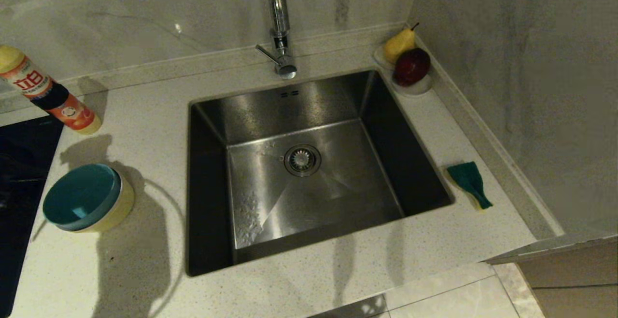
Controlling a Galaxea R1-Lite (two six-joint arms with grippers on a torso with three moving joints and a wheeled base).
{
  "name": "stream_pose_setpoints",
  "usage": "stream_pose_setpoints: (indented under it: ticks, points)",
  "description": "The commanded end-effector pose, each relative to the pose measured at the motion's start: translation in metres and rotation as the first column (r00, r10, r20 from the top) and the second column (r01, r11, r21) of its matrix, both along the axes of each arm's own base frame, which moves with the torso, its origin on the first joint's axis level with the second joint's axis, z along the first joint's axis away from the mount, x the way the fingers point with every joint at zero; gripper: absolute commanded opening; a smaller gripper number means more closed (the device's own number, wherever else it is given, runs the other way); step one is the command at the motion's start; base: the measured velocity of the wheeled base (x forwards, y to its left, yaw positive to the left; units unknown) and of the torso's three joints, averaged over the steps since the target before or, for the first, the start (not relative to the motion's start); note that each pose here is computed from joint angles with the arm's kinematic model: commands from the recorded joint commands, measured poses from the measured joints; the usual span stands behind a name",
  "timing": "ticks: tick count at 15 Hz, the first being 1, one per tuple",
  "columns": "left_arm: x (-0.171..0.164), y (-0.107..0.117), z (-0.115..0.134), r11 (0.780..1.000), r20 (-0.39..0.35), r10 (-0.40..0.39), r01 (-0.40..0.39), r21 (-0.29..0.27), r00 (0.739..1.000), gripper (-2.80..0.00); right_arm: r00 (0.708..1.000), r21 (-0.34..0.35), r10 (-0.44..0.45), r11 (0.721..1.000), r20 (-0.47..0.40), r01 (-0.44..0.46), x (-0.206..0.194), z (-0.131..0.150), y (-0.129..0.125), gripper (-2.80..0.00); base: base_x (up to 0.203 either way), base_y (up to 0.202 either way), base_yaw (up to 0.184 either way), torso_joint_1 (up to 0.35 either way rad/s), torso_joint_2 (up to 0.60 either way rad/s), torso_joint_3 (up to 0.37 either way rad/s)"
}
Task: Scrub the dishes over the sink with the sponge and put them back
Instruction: Place the bowl on the bowl
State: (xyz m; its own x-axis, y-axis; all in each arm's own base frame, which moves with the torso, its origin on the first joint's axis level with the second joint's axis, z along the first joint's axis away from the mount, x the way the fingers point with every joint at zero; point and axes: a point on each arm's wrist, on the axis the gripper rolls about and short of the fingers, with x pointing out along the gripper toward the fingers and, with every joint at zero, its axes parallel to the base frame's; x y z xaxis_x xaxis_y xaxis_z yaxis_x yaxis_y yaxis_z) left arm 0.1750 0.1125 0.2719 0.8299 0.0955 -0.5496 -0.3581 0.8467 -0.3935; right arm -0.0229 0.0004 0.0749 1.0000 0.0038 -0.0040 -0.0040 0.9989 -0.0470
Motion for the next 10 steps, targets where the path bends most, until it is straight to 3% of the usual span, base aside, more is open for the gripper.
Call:
stream_pose_setpoints:
  ticks: [1, 4, 7, 10]
  points:
    - [-0.013, -0.010, 0.019, 0.999, 0.073, -0.030, 0.028, 0.029, 0.997, -2.80, 1.000, -0.001, 0.001, 1.000, -0.001, -0.001, 0.000, 0.000, 0.000, -2.80, 0.000, 0.000, 0.000, 0.000, 0.00, 0.000]
    - [-0.021, -0.020, 0.039, 0.992, 0.164, -0.115, 0.106, 0.063, 0.980, -2.80, 1.000, -0.001, 0.001, 1.000, -0.001, -0.001, 0.000, 0.000, 0.000, -2.80, 0.000, 0.000, 0.000, 0.000, 0.00, 0.000]
    - [-0.019, -0.027, 0.047, 0.980, 0.189, -0.183, 0.163, 0.115, 0.965, -2.80, 1.000, -0.001, 0.000, 1.000, -0.002, 0.000, 0.000, 0.000, 0.000, -2.80, 0.000, 0.000, 0.000, 0.000, 0.00, 0.000]
    - [-0.021, -0.045, 0.051, 0.936, 0.194, -0.317, 0.273, 0.222, 0.928, -2.80, 1.000, -0.001, 0.000, 1.000, -0.002, 0.000, 0.000, 0.000, 0.000, -2.80, 0.000, 0.000, 0.000, 0.000, 0.00, 0.000]
